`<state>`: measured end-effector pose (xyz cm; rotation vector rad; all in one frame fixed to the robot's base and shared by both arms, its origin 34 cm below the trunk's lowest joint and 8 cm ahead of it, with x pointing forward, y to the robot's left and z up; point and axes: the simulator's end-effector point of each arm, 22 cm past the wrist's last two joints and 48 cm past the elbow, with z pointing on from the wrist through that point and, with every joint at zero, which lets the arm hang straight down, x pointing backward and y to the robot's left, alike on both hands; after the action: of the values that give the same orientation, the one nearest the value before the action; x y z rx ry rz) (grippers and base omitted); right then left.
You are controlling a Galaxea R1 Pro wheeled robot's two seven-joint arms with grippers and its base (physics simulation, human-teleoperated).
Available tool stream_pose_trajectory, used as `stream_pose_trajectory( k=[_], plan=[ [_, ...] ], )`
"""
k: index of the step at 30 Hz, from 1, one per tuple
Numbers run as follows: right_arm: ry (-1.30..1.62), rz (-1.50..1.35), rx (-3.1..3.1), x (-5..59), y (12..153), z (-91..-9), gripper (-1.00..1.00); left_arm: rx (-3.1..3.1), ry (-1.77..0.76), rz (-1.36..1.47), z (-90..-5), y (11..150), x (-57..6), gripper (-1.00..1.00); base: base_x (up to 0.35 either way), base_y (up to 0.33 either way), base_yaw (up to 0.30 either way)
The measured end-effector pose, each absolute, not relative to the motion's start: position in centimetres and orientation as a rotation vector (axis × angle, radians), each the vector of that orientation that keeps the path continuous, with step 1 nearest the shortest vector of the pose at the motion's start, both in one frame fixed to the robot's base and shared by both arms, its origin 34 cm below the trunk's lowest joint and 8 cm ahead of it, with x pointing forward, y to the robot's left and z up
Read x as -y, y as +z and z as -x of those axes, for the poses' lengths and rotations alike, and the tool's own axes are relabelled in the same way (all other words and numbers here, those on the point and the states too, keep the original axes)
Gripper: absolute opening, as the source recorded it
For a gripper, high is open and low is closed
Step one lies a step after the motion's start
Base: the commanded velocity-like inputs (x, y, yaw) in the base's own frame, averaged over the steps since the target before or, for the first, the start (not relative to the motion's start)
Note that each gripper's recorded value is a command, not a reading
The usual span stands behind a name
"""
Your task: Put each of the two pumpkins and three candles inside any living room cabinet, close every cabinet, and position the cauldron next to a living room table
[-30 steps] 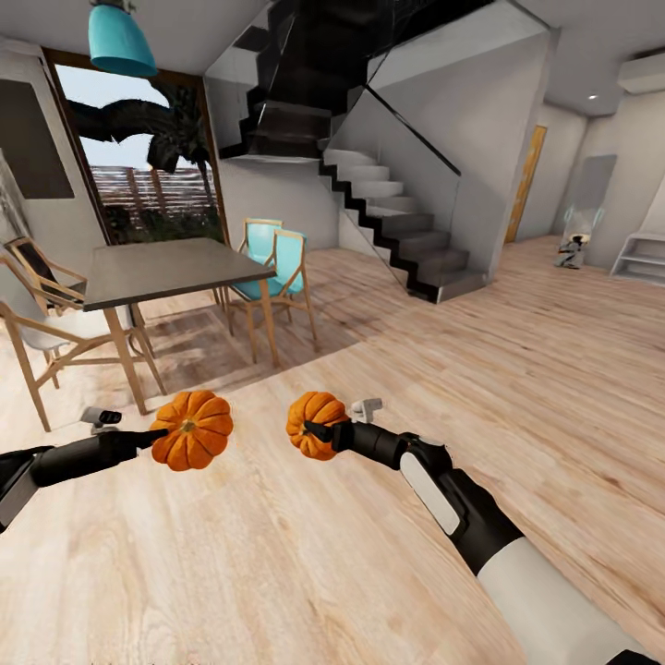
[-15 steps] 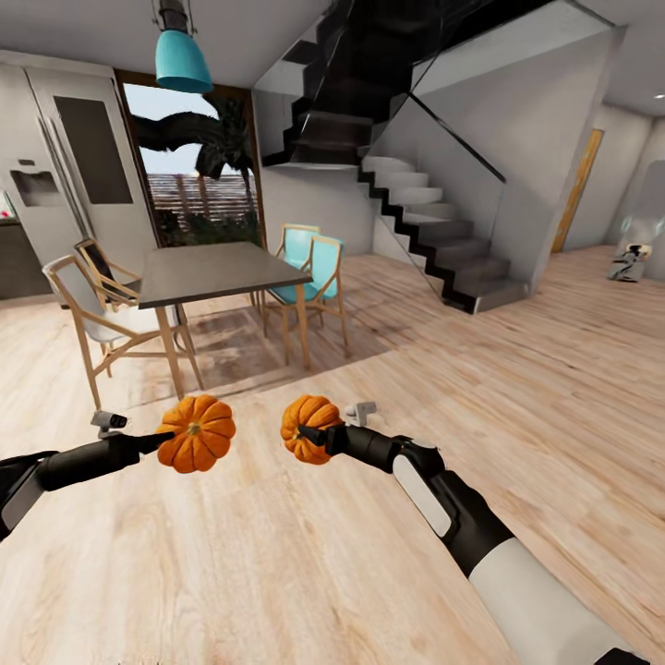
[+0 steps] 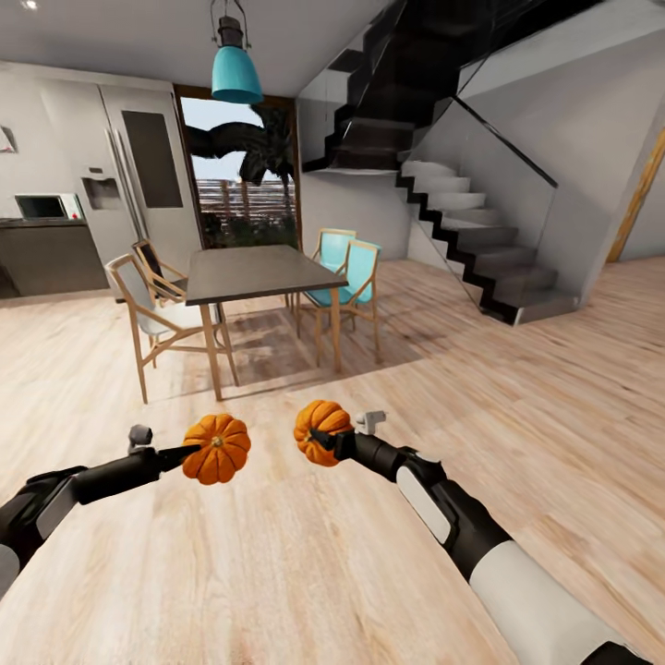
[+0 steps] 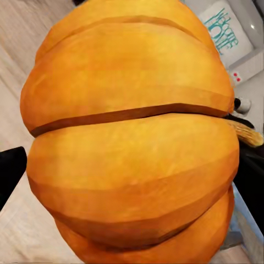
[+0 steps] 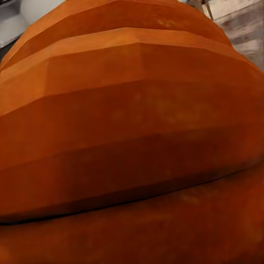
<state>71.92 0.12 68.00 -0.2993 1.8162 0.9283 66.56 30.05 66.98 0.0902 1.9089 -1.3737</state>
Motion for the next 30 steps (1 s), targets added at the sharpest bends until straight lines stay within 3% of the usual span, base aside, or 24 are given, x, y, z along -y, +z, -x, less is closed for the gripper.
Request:
stream_pose_trajectory(
  k=[30],
  plan=[
    [0.676,0.306,-1.872,2.8,66.2,-73.5,-1.00,-1.909,-1.347,-0.083,-66.7,67.7,-30.3,-1.00,0.000,0.000,0.263]
  ],
)
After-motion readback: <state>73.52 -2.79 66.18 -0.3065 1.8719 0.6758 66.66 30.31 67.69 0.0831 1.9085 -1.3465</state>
